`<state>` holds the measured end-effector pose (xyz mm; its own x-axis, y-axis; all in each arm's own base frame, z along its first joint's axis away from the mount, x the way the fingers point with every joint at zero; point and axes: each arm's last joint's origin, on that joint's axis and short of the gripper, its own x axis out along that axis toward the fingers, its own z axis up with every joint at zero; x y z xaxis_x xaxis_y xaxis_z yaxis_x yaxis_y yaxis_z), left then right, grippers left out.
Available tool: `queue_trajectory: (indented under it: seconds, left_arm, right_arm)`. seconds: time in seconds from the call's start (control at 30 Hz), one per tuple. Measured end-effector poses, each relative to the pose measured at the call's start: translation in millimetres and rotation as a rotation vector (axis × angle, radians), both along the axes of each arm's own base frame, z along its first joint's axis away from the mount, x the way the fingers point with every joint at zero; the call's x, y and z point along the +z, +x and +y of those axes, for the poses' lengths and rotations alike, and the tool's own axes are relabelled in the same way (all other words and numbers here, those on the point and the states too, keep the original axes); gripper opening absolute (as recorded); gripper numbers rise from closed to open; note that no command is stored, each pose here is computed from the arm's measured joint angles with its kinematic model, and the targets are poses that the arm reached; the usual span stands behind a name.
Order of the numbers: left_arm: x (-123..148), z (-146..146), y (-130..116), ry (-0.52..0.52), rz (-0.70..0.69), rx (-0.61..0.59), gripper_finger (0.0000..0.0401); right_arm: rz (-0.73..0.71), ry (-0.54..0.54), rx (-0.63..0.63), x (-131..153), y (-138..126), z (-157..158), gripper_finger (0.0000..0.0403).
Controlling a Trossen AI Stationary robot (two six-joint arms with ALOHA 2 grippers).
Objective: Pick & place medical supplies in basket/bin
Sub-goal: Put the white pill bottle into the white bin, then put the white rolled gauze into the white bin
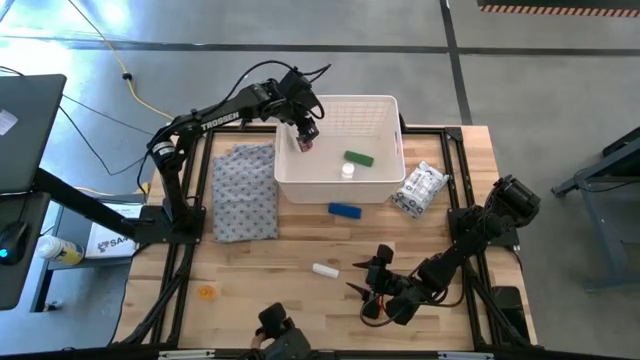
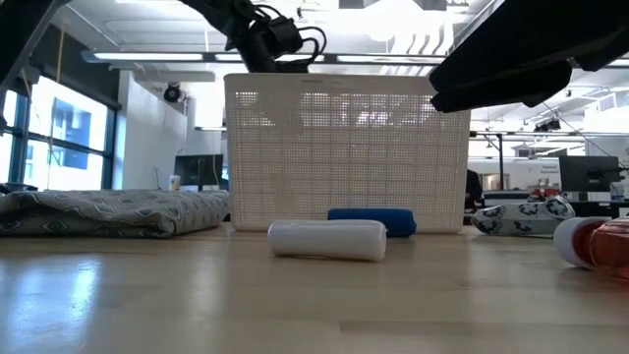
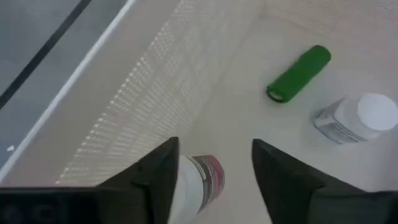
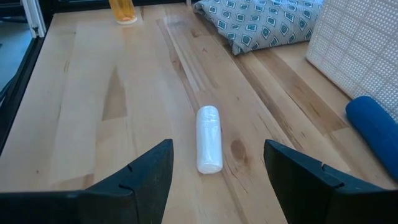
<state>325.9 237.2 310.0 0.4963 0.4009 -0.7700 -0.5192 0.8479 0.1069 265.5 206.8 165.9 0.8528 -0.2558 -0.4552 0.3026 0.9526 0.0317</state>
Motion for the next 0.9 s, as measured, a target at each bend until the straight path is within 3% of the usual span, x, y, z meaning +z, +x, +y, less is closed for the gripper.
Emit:
queue_trajectory:
  seconds: [0.17,0.33,0.63,0.9]
  left_arm:
    - [-5.6,-0.1,1.9,0.007,0.038,0.003,0.0162]
    - [9.8,-0.7,1.2,0.026,0.033,-0.010,0.0129]
    - [78.3,-13.1,-14.2,0.052,0.033,-0.039,0.0123]
    - [144.4,-74.7,-34.8,0.031,0.023,-0.164,0.0124]
  right_arm:
    - [0.004,-0.004,0.000,-0.3,-0.3,-0.2,0.0240]
    - [0.009,-0.008,0.000,-0.8,-0.6,-0.5,0.0240]
    - [0.008,-0.005,-0.002,-0.8,-0.6,-0.5,0.0240]
    - [0.008,-0.005,-0.002,-0.8,-0.6,-0.5,0.0240]
